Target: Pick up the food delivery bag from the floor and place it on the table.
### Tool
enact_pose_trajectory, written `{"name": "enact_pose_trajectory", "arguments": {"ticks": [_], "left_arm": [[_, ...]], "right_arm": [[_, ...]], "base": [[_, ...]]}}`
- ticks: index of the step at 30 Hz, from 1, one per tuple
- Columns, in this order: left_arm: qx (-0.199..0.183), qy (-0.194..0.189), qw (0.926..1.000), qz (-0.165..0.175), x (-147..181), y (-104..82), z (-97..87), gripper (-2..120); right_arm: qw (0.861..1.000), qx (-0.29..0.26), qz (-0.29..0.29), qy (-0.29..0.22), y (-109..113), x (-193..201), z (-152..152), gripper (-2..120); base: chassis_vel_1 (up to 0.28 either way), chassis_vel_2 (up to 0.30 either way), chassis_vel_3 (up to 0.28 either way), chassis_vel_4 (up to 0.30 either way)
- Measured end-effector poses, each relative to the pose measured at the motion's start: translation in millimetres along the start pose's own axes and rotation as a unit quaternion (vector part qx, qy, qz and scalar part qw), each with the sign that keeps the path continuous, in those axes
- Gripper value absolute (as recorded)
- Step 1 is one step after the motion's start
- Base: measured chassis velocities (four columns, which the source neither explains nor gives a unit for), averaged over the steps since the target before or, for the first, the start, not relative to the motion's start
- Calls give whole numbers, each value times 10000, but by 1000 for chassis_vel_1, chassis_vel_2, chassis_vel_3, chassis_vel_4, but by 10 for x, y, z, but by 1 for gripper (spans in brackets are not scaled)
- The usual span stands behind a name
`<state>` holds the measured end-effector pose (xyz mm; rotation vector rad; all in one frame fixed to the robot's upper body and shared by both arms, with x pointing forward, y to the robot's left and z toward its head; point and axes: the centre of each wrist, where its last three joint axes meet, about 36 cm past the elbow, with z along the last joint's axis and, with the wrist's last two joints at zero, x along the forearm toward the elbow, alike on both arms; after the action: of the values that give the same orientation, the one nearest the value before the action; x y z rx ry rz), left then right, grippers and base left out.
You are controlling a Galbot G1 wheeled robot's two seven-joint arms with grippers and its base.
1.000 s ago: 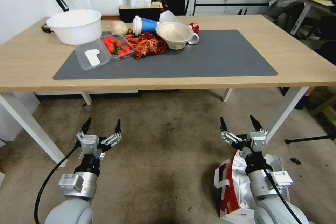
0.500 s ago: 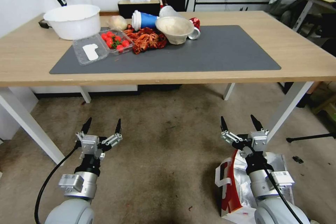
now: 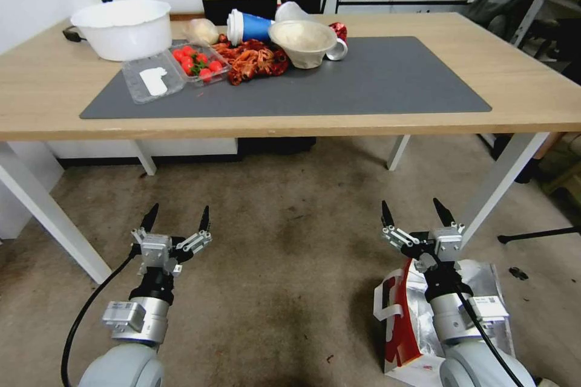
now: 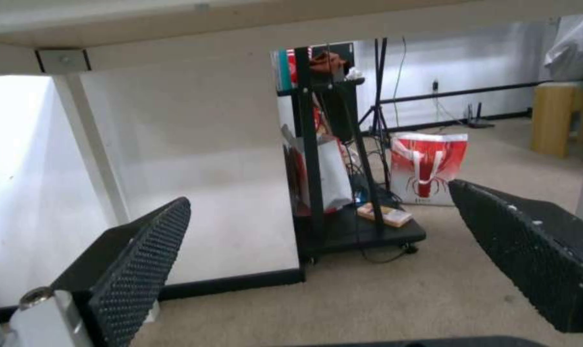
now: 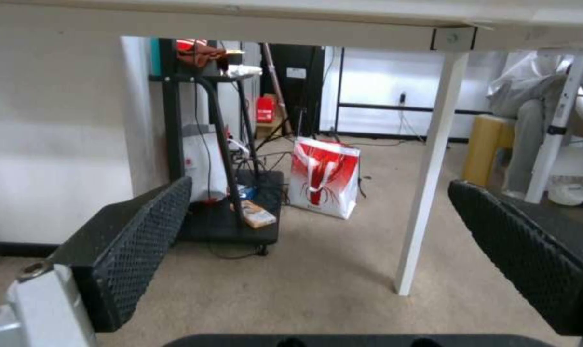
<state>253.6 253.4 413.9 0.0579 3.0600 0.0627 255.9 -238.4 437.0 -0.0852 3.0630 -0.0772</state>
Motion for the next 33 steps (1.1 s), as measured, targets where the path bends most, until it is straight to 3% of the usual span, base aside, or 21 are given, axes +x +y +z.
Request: {"name": "enact_pose_trajectory", "arguments": {"ticks": [33], "left_arm": [[1,10,10000,-54,-1,7,20,100]], "right_arm": [[10000,5,-56,59,-18,-3,35,100]], "base": [[0,0,0,0]]}}
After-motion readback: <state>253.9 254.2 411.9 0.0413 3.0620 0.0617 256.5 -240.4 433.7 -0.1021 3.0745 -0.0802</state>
